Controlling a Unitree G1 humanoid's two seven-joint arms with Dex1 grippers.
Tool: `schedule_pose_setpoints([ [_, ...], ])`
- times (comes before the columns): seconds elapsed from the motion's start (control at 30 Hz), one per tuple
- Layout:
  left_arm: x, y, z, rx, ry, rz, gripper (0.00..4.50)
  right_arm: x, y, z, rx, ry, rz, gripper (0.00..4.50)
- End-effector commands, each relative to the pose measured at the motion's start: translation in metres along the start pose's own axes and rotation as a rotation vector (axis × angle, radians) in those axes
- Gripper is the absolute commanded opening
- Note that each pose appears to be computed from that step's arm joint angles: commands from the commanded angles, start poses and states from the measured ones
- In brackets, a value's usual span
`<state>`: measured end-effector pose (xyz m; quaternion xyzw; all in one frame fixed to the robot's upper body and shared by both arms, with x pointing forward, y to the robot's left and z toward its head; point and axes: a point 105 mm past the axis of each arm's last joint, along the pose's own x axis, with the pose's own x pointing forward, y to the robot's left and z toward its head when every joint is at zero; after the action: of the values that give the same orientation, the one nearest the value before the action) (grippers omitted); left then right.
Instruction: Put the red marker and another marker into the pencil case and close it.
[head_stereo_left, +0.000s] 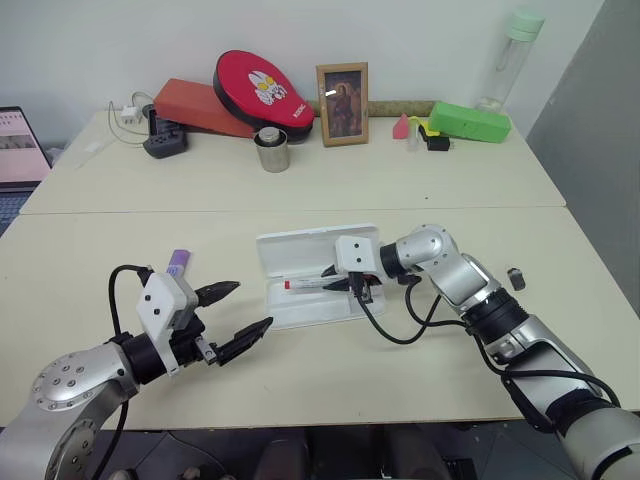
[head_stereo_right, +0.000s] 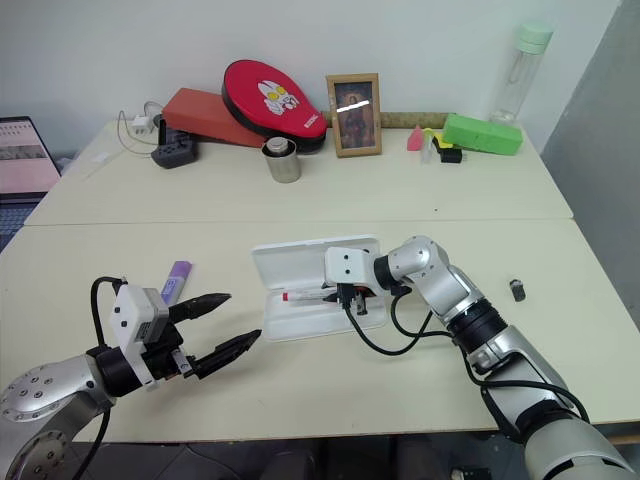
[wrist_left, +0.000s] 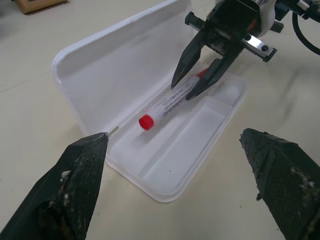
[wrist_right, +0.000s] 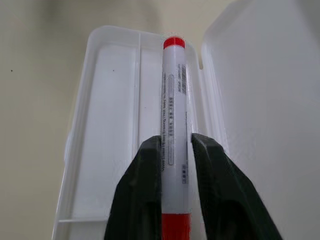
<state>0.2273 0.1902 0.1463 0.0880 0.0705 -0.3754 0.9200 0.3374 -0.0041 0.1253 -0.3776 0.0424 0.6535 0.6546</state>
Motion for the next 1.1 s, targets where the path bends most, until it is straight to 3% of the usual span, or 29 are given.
schedule_pose_setpoints([
  [0.03,-0.002,0.0,0.01,0.036,-0.025,0.015,4.5,-0.009,-0.008,0.018,-0.04,-0.055,-0.025,2.18],
  [0.23,-0.001,0.01,0.008,-0.008,-0.043,0.081,4.5,-0.016,-0.007,0.031,-0.014,-0.127,-0.019,3.61],
  [0.37,-0.006,0.059,-0.005,-0.055,-0.011,0.356,4.5,-0.037,0.003,0.065,0.072,-0.327,0.007,4.48],
  [0.53,-0.013,0.099,-0.019,-0.134,0.014,0.601,4.5,-0.056,0.011,0.088,0.131,-0.45,0.0,4.48],
  [0.83,-0.016,0.127,-0.046,-0.26,0.101,0.757,4.5,-0.062,0.015,0.089,0.185,-0.449,-0.044,4.48],
  [1.1,-0.016,0.135,-0.063,-0.285,0.184,0.768,4.5,-0.064,0.014,0.087,0.201,-0.434,-0.082,4.48],
])
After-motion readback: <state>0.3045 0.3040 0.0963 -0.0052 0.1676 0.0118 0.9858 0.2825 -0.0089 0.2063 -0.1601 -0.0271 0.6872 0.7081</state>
